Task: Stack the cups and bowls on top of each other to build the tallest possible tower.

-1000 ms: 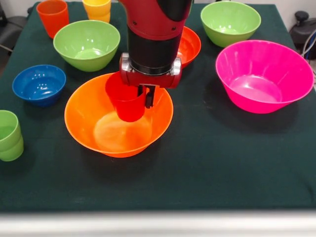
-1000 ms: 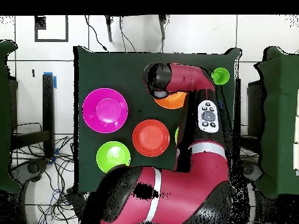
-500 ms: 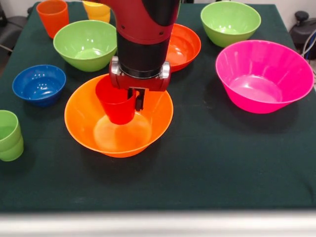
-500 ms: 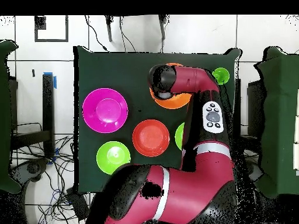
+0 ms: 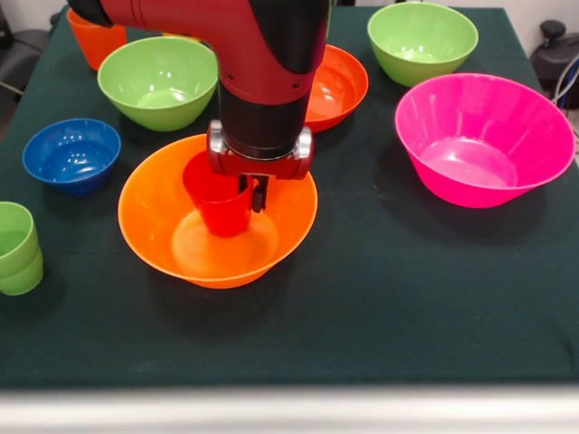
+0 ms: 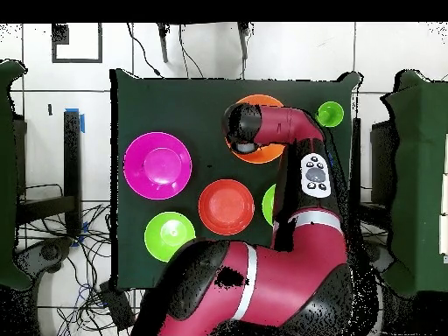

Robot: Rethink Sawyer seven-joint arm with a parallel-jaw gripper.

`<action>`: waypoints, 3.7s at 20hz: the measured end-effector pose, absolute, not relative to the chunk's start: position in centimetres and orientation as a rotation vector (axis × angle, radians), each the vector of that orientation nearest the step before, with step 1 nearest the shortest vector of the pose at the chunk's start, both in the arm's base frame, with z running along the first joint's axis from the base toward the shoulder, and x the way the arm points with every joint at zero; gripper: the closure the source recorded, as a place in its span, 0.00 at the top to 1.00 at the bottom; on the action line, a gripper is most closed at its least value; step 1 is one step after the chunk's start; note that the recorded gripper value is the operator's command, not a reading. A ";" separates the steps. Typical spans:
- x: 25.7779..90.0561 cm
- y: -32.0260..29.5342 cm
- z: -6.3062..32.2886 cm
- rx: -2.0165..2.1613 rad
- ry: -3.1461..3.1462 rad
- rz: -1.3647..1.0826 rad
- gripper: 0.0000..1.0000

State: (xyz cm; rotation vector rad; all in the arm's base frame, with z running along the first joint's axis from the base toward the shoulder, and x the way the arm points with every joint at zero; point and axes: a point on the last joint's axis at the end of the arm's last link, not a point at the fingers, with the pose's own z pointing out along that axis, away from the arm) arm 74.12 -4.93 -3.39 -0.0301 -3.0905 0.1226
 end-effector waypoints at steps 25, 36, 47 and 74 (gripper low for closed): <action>74.4 -4.0 -3.9 -0.003 -3.097 0.105 0.00; 75.0 -4.1 -3.8 -0.002 -3.110 0.110 0.00; 75.0 -4.1 -3.9 -0.003 -3.110 0.110 0.00; 75.4 -5.0 -4.2 0.044 -3.123 0.176 0.00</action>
